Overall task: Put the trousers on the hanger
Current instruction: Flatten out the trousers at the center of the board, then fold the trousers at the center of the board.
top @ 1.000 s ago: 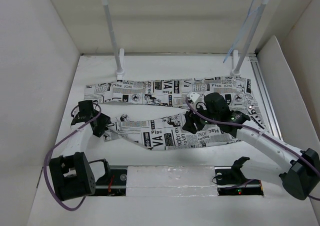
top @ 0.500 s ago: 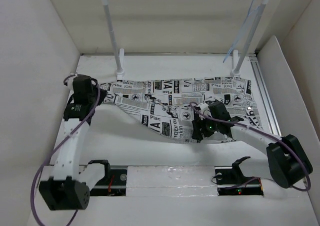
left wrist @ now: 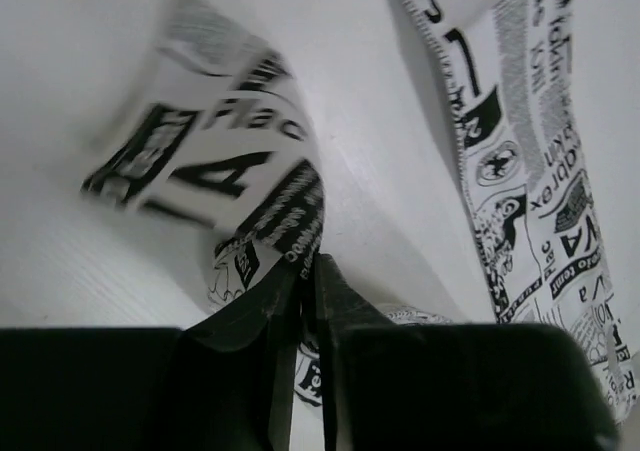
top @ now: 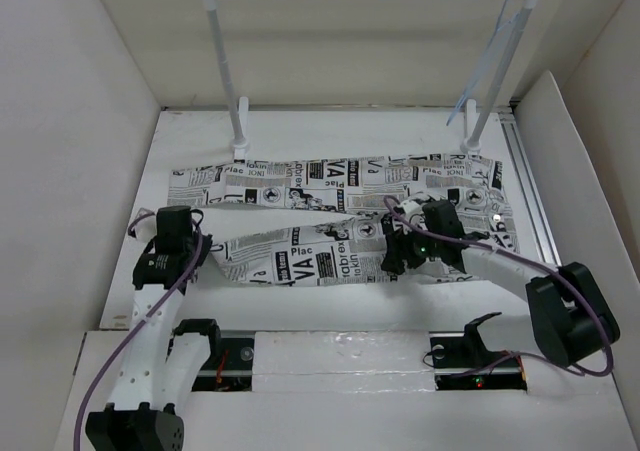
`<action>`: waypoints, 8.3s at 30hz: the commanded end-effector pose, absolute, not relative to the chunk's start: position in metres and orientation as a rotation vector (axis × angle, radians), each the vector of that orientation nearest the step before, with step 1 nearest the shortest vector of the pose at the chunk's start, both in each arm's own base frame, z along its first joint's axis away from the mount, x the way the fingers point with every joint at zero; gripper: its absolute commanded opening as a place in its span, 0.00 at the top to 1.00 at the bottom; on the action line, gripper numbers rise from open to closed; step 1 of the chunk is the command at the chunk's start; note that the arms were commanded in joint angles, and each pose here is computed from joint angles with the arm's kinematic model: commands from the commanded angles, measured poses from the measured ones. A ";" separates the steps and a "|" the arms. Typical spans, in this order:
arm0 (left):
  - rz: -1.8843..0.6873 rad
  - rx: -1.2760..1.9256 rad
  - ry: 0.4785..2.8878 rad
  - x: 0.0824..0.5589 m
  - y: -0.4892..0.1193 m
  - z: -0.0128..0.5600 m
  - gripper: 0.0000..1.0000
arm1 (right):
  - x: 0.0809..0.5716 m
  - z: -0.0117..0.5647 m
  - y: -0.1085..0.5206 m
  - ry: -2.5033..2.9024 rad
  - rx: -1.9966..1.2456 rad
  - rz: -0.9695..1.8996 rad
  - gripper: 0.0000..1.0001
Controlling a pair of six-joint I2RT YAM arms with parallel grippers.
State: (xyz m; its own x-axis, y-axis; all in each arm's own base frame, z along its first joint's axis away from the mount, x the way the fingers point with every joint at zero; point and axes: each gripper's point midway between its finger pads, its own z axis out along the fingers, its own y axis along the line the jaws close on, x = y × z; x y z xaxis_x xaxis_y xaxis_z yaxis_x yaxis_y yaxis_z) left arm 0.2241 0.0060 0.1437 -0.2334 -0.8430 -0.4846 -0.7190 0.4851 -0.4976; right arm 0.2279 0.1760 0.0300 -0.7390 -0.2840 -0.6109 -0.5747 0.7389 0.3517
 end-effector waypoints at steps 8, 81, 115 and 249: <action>0.035 -1.370 1.808 0.230 0.060 0.174 0.43 | 0.206 0.053 0.140 2.444 -0.640 0.628 0.26; 0.382 -0.788 2.599 0.411 0.034 0.094 0.46 | 0.219 0.133 0.169 2.225 -0.784 0.634 0.25; 0.282 -0.700 2.625 0.369 0.025 0.044 0.60 | 0.205 0.137 0.184 2.168 -0.860 0.691 0.41; 0.074 -1.599 2.143 0.284 0.152 0.023 0.55 | 0.262 0.053 -0.125 2.324 0.902 0.130 1.00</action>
